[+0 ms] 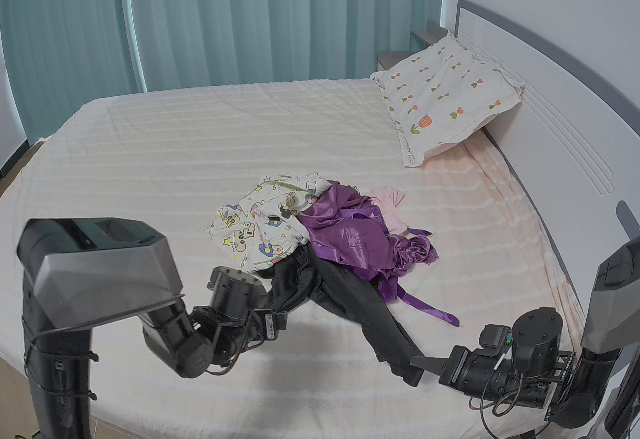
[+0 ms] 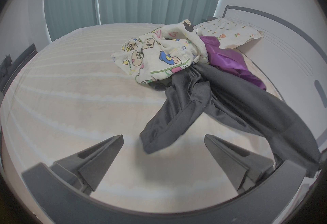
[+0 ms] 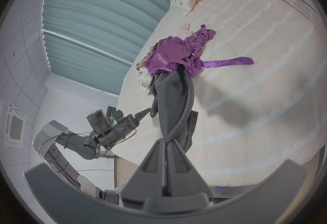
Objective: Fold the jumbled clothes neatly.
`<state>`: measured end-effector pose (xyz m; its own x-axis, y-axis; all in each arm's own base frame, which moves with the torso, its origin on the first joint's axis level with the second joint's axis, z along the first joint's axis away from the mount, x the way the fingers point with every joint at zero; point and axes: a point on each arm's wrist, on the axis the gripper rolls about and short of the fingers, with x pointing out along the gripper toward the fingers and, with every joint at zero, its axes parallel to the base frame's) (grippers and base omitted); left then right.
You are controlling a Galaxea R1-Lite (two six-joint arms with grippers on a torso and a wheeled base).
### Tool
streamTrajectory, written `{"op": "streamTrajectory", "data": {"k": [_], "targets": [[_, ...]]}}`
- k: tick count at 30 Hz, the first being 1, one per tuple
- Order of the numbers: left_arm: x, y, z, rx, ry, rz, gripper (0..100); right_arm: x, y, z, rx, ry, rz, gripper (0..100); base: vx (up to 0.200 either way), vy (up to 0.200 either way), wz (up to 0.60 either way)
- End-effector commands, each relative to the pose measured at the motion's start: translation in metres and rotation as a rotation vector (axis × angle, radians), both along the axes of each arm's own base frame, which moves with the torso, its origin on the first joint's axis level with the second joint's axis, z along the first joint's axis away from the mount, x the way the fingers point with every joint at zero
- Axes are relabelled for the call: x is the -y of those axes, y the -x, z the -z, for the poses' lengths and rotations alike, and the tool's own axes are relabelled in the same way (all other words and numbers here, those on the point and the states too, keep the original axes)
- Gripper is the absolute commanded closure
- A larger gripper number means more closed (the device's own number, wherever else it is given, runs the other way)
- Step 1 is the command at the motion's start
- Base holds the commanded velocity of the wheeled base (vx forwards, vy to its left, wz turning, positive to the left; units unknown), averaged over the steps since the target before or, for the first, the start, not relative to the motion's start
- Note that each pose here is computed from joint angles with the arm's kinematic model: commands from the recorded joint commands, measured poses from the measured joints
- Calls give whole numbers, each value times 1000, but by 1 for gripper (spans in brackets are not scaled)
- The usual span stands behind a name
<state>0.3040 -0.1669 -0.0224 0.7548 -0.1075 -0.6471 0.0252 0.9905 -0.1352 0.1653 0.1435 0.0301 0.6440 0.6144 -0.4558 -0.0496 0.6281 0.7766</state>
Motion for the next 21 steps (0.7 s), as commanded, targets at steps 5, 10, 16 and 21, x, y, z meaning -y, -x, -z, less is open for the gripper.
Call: {"op": "streamTrajectory", "data": {"k": [5,10,16,21], "targets": [[26,-22,41,-8,-28,-8,0,0,4,3,-12,12,-8,100,0,0,0],[27,-23,41,-1,-29,-8,0,0,4,4,-16,15,-9,100,0,0,0],[24,-21,41,-10,-18,-25,100,0,4,2,-10,10,-8,100,0,0,0],[20,-12,13,23,79,-80,100,0,5,2,-8,8,-12,100,0,0,0]]}}
